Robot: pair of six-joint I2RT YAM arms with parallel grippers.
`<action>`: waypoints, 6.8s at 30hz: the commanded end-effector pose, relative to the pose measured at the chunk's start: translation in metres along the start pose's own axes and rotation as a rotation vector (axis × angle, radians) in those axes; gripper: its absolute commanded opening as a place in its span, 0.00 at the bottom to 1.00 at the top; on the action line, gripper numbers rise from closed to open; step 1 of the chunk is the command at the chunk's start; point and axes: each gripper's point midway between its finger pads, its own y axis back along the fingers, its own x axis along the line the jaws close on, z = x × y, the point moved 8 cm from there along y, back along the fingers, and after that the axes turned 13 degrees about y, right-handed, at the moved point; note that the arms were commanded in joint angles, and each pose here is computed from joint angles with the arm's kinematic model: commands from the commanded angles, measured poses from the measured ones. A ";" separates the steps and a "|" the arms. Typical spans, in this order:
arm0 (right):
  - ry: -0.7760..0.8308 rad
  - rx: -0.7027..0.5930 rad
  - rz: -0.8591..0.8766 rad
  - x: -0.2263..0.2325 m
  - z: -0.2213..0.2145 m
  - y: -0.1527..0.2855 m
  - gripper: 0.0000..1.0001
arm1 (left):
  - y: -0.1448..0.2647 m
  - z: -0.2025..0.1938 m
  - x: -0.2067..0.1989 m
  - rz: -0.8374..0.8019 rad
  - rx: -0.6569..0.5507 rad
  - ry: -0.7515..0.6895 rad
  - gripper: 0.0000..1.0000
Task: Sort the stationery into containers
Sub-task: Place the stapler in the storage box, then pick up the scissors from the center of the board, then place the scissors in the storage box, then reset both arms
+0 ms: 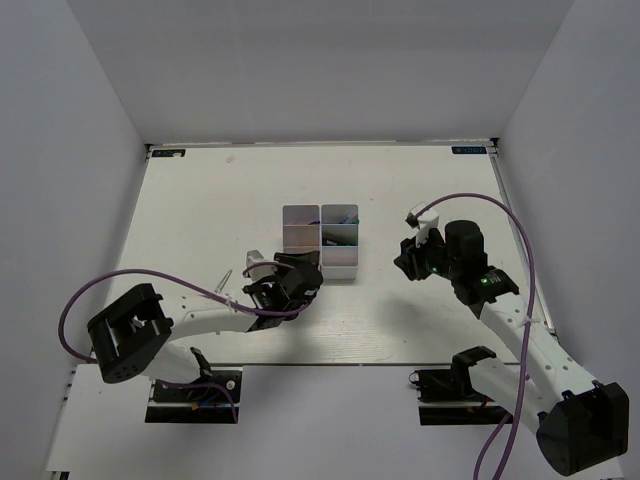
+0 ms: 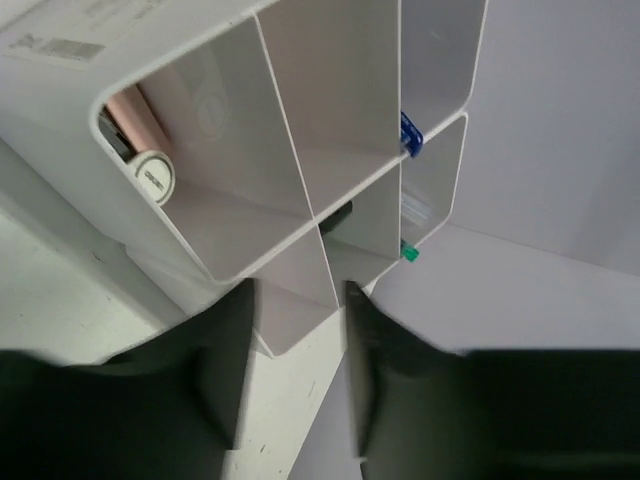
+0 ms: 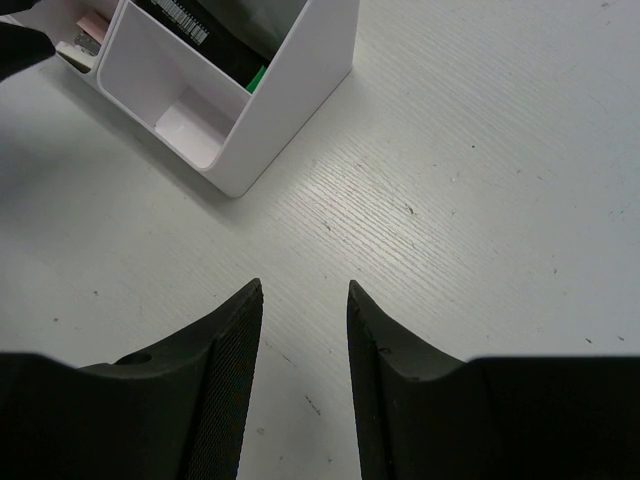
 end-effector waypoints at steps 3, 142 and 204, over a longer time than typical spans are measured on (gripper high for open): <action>0.010 -0.044 -0.005 -0.002 0.007 0.003 0.42 | 0.025 -0.014 -0.033 -0.100 0.090 -0.045 0.14; 0.002 0.063 -0.494 -0.063 0.000 0.033 0.36 | 0.018 -0.015 -0.071 0.055 0.159 -3.116 0.00; -0.100 0.007 -0.278 -0.051 -0.004 0.031 0.90 | 0.107 0.002 -0.110 -0.076 0.174 -2.371 1.00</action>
